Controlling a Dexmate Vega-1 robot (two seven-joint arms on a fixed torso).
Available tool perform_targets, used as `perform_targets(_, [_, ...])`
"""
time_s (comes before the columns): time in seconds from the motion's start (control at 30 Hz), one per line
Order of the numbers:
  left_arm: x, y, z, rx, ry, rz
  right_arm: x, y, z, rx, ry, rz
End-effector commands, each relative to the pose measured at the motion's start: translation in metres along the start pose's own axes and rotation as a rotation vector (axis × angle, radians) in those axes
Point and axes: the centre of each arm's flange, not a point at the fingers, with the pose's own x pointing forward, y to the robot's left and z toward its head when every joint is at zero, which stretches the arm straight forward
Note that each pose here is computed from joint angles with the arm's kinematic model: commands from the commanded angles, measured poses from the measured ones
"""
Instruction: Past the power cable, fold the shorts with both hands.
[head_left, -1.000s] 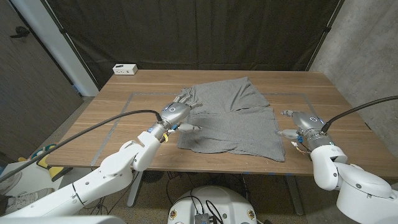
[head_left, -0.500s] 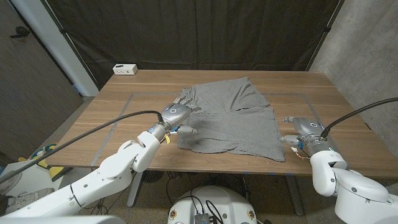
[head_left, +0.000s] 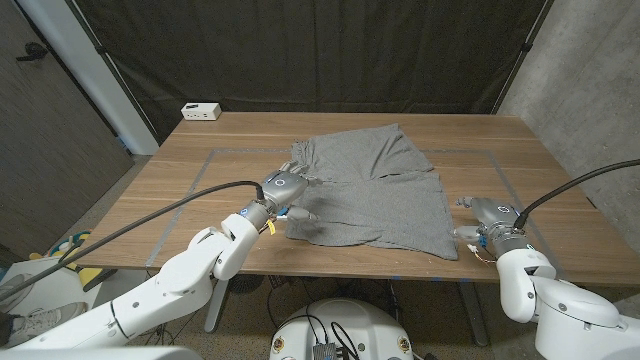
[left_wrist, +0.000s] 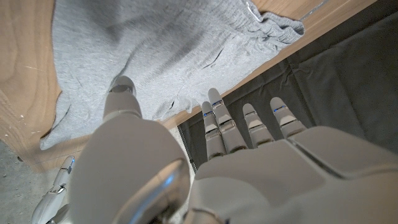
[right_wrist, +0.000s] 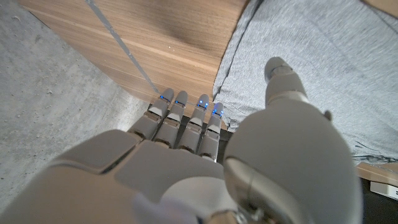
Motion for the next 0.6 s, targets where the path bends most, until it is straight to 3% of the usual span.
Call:
perform_targets(0.03, [-0.004,-0.003,0.003,0.025,-0.001,-0.047,-0.006,0.008,-0.001,-0.012,0.020,0.030])
perform_targets(0.6, [-0.014,-0.008,0.015,0.100,-0.029,-0.101,-0.016,0.019,-0.003,-0.031,0.036,0.071])
